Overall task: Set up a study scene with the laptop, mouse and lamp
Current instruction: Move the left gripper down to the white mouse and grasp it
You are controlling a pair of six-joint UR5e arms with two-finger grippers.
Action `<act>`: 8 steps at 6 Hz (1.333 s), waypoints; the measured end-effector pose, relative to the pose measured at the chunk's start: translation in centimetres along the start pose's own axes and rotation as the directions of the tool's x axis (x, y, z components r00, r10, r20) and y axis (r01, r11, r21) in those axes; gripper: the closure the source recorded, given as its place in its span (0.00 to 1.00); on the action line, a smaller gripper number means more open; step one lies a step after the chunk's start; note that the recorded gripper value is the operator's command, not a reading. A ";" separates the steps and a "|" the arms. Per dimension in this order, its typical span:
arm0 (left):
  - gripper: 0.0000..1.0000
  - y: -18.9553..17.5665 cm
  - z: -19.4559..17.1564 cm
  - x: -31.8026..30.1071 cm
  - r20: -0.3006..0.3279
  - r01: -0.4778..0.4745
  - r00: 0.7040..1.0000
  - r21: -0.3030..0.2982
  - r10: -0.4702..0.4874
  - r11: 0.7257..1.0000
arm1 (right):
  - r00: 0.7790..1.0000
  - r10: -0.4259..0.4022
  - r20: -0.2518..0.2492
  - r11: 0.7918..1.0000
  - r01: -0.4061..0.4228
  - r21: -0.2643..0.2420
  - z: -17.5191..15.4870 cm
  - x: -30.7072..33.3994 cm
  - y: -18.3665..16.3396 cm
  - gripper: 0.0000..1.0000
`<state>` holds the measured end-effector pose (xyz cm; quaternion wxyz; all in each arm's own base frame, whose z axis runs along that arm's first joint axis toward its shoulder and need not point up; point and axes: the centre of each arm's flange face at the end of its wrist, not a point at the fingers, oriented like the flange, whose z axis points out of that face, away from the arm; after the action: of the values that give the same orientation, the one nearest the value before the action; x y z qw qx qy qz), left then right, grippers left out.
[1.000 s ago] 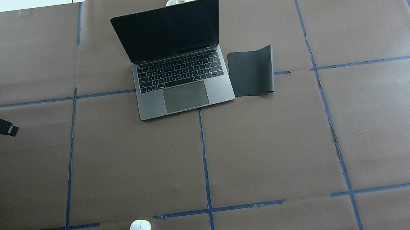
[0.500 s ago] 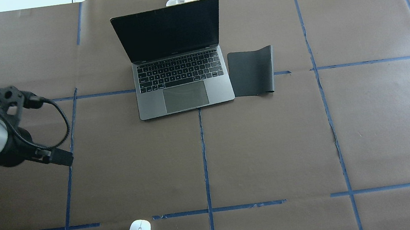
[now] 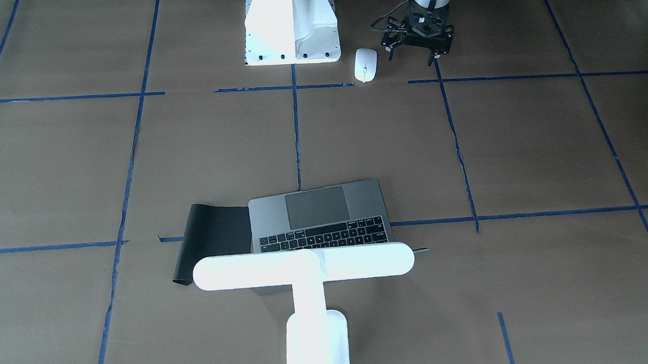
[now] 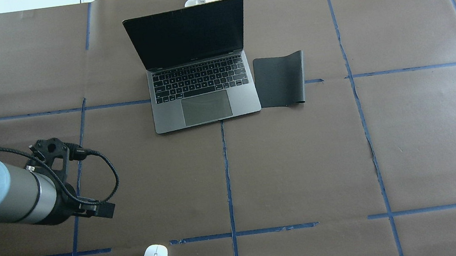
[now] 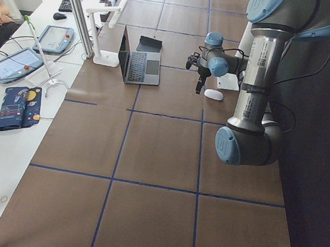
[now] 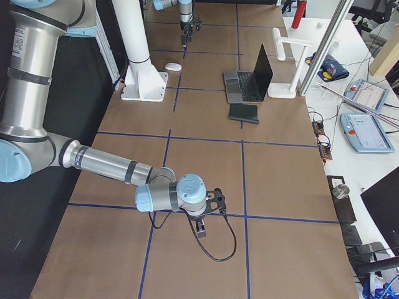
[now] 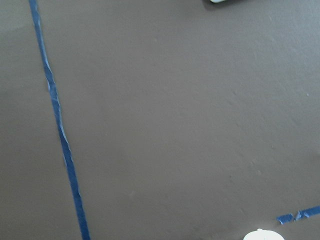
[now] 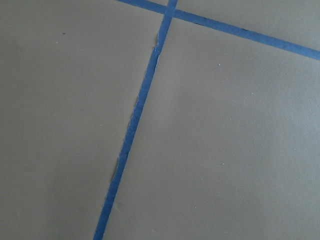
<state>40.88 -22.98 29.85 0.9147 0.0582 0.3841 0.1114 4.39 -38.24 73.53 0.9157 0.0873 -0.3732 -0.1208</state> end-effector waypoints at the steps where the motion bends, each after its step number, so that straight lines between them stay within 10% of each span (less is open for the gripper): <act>1: 0.00 3.1 1.5 2.3 0.004 -0.018 1.000 -0.017 0.018 1.000 | 1.000 0.000 0.000 1.000 0.000 0.000 0.0 0.0 0.0 0.00; 8: 0.00 6.0 8.0 7.8 0.021 -0.011 1.000 -0.012 0.012 1.000 | 1.000 0.007 0.003 1.000 -0.007 -0.008 0.3 0.2 0.8 0.00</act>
<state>50.99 -15.44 31.16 0.9183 0.0561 0.3737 0.1183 4.42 -37.52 74.08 0.9160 0.0820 -0.3743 -0.1192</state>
